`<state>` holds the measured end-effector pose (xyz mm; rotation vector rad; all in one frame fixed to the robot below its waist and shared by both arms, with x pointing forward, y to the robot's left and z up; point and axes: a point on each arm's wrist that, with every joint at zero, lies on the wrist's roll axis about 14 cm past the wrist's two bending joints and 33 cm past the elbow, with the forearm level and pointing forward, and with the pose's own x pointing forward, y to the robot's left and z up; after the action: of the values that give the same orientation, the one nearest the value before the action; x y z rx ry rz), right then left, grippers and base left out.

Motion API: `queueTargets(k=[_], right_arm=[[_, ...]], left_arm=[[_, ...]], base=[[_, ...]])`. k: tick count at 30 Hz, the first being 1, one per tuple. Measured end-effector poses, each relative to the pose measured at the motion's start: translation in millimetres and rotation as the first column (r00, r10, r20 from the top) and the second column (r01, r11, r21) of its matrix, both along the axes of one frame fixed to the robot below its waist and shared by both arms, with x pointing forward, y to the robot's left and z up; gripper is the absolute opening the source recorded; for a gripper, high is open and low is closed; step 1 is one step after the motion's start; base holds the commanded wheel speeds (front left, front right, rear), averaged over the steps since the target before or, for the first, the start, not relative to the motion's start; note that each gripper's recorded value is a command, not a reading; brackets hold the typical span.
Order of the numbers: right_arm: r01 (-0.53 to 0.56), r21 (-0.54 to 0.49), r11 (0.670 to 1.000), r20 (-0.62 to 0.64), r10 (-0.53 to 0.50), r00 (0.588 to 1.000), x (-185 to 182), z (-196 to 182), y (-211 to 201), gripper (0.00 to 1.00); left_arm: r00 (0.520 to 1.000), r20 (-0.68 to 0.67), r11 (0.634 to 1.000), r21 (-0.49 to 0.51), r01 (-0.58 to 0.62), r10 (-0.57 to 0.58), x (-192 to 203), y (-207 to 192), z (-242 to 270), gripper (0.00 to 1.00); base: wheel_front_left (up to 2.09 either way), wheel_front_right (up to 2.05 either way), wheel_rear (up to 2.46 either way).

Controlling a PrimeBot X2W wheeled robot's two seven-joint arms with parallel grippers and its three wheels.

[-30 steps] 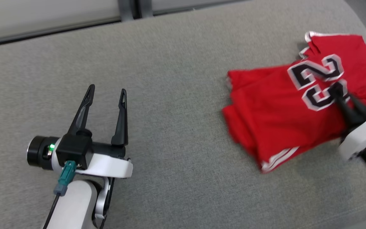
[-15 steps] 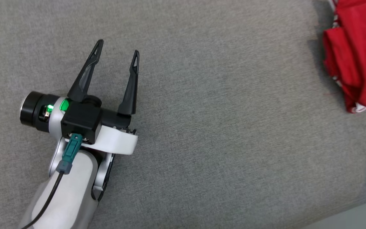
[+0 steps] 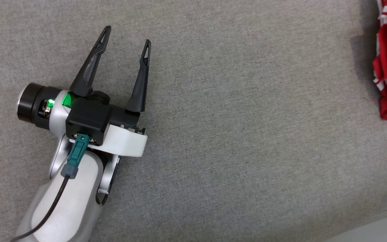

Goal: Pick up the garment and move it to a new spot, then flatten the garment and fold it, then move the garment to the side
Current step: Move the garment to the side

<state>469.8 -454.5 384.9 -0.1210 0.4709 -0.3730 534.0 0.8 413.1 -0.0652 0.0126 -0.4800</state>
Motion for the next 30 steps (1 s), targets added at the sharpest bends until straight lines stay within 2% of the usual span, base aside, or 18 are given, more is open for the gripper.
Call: queueTargets(k=[4, 8, 16, 25, 30], right_arm=[[0.029, 0.051, 0.998, 0.069, -0.032, 0.997, -9, 11, 5, 1.00], [0.010, 0.066, 0.998, 0.200, -0.023, 0.980, -15, 45, 14, 1.00], [-0.077, 0.088, 0.993, 0.364, 0.040, 0.931, -57, 77, 72, 1.00], [-0.247, 0.127, 0.961, 0.459, 0.164, 0.873, -76, 90, 161, 1.00], [-0.327, 0.124, 0.937, 0.492, 0.228, 0.840, -74, 99, 191, 1.00]], left_arm=[[1.000, -0.003, 1.000, 0.003, 0.008, -0.008, -6, -3, 5, 1.00], [1.000, -0.015, 1.000, -0.006, 0.024, -0.024, -19, -9, 11, 1.00], [1.000, -0.001, 1.000, -0.022, 0.016, -0.016, -42, -8, 39, 1.00], [0.995, -0.013, 0.995, -0.019, -0.097, 0.097, -70, 29, 53, 1.00], [0.980, -0.021, 0.980, -0.012, -0.200, 0.199, -85, 63, 56, 1.00]], base=[[0.00, 0.00, 0.00], [0.00, 0.00, 0.00], [0.00, 0.00, 0.00], [0.00, 0.00, 0.00], [0.00, 0.00, 0.00]])
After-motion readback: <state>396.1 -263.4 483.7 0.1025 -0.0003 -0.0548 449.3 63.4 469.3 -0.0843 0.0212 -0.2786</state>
